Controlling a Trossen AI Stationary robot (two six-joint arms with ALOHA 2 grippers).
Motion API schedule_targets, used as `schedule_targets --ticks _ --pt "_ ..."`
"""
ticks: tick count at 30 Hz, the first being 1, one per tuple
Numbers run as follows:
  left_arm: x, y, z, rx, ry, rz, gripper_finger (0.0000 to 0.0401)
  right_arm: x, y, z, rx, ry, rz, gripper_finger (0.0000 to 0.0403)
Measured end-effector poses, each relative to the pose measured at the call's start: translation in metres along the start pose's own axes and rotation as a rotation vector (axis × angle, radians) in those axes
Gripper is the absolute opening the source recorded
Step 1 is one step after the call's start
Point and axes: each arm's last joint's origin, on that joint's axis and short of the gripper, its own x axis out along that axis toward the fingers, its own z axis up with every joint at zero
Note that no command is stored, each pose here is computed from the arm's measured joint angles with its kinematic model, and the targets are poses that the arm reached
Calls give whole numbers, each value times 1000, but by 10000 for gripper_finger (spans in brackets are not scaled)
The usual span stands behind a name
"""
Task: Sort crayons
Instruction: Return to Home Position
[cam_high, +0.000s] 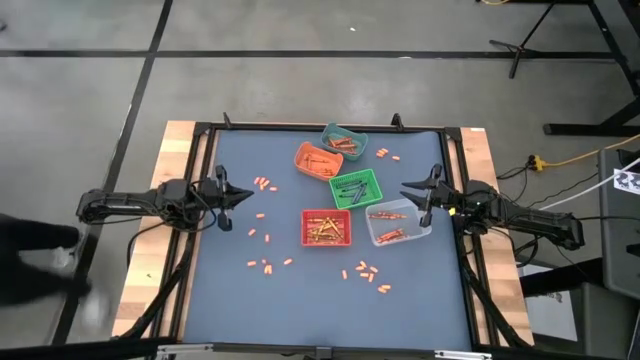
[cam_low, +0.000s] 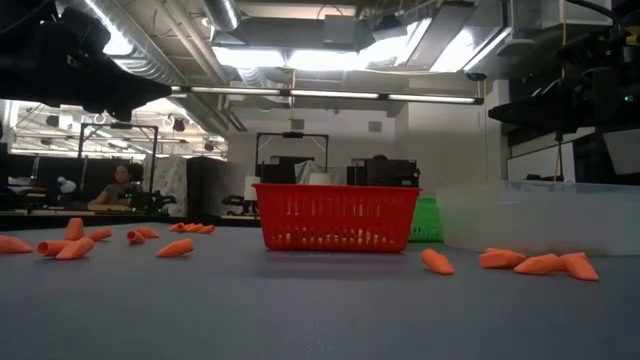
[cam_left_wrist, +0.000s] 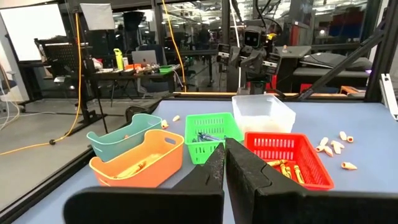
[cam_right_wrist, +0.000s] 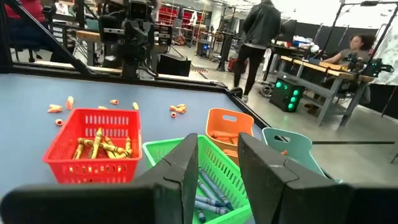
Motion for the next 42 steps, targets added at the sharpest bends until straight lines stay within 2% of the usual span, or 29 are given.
schedule_targets --ticks 11,16,42 --pt "0 0 0 0 0 0 0 0 0 0 1 0 -4 113" --pt "0 0 0 0 0 0 0 0 0 0 56 2 4 113" --pt "0 0 0 0 0 0 0 0 0 -1 56 5 13 113"
